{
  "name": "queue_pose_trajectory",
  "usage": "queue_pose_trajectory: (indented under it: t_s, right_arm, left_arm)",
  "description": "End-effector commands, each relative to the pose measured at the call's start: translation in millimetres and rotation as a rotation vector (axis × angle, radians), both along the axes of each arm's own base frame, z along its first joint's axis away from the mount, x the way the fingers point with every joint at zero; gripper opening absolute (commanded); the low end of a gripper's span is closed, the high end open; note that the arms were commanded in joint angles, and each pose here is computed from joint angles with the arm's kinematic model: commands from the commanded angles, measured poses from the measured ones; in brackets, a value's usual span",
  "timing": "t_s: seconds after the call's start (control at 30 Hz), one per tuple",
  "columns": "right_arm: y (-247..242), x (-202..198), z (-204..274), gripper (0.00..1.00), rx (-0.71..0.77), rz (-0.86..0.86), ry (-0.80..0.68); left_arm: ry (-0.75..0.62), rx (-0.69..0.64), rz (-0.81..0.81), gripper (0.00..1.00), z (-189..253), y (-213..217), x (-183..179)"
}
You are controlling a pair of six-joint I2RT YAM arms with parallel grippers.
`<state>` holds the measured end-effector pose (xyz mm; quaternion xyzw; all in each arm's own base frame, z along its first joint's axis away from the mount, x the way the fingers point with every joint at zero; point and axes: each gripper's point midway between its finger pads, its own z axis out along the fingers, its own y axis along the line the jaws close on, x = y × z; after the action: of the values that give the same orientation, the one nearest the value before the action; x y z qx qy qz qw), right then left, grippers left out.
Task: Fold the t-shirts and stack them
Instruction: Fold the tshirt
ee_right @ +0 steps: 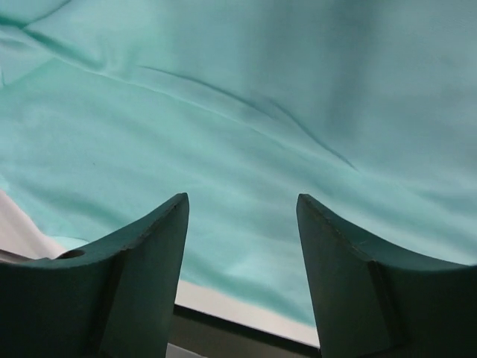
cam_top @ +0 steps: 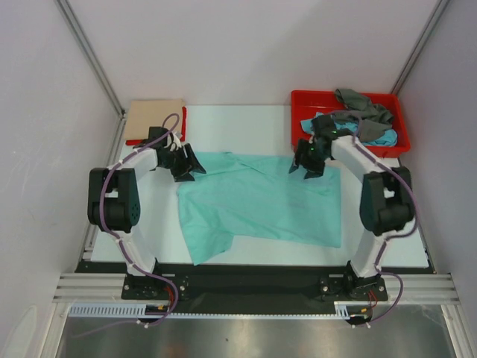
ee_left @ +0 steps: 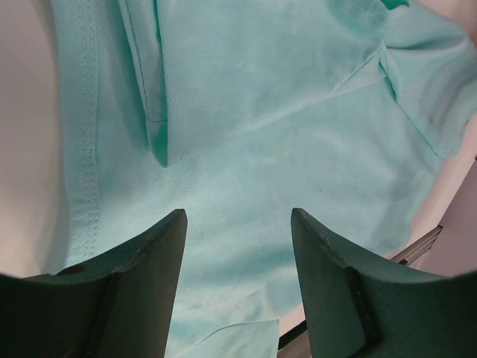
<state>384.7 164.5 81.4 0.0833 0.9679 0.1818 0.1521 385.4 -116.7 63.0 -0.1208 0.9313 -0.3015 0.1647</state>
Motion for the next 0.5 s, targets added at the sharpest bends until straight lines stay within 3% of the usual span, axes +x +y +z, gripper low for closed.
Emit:
queue_pose_trajectory:
  t_s: [0.0, 0.17, 0.3, 0.47]
  right_arm:
    - [-42, -15, 24, 0.66, -0.021, -0.152, -0.041]
    - [-88, -46, 0, 0.62, -0.071, -0.368, 0.046]
    - [-109, -48, -5, 0.55, 0.014, -0.541, 0.047]
    - [-129, -53, -12, 0.54, 0.074, -0.660, 0.074]
  left_arm:
    - [-0.062, 0.026, -0.030, 0.64, 12, 1, 14]
    - [-0.045, 0.045, -0.025, 0.62, 10, 4, 17]
    - [-0.009, 0.079, 0.010, 0.61, 4, 10, 19]
    - [0.017, 0.128, 0.074, 0.61, 1, 20, 19]
